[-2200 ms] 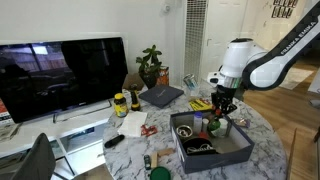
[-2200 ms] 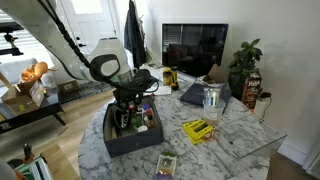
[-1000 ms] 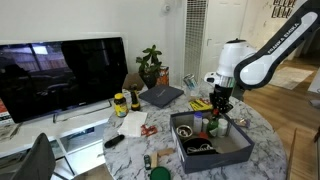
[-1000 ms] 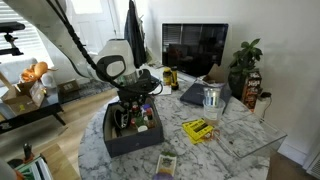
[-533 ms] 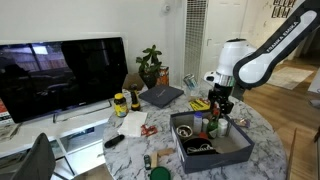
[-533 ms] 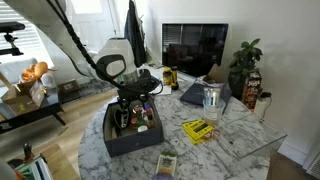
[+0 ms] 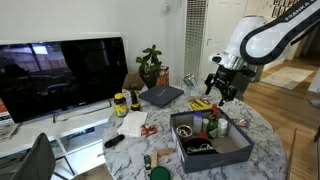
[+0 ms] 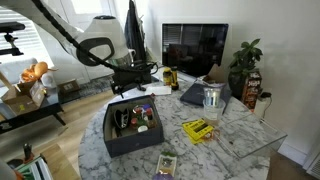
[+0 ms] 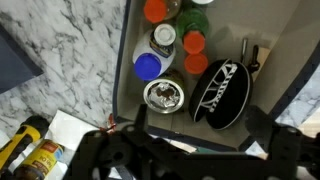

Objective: Put the green bottle inside the box

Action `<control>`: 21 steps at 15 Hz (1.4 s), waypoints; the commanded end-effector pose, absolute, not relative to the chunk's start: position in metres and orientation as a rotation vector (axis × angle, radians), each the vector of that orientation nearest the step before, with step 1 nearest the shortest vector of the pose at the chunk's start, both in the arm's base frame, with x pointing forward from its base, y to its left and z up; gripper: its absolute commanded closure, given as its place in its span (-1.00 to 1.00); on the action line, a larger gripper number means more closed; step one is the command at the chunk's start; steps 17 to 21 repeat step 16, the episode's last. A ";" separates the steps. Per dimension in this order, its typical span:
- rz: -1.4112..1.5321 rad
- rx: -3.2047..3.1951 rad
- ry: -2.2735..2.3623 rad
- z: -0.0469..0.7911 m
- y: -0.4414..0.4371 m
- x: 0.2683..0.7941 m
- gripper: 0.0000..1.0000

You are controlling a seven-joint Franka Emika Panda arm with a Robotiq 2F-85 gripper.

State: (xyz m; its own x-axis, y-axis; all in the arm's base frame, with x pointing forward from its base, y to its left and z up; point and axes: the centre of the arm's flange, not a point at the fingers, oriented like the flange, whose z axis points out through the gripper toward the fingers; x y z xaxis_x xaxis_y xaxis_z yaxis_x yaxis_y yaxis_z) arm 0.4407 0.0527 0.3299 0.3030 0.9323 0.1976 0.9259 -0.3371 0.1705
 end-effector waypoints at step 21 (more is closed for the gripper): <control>0.382 2.541 1.781 0.321 0.050 0.444 -0.99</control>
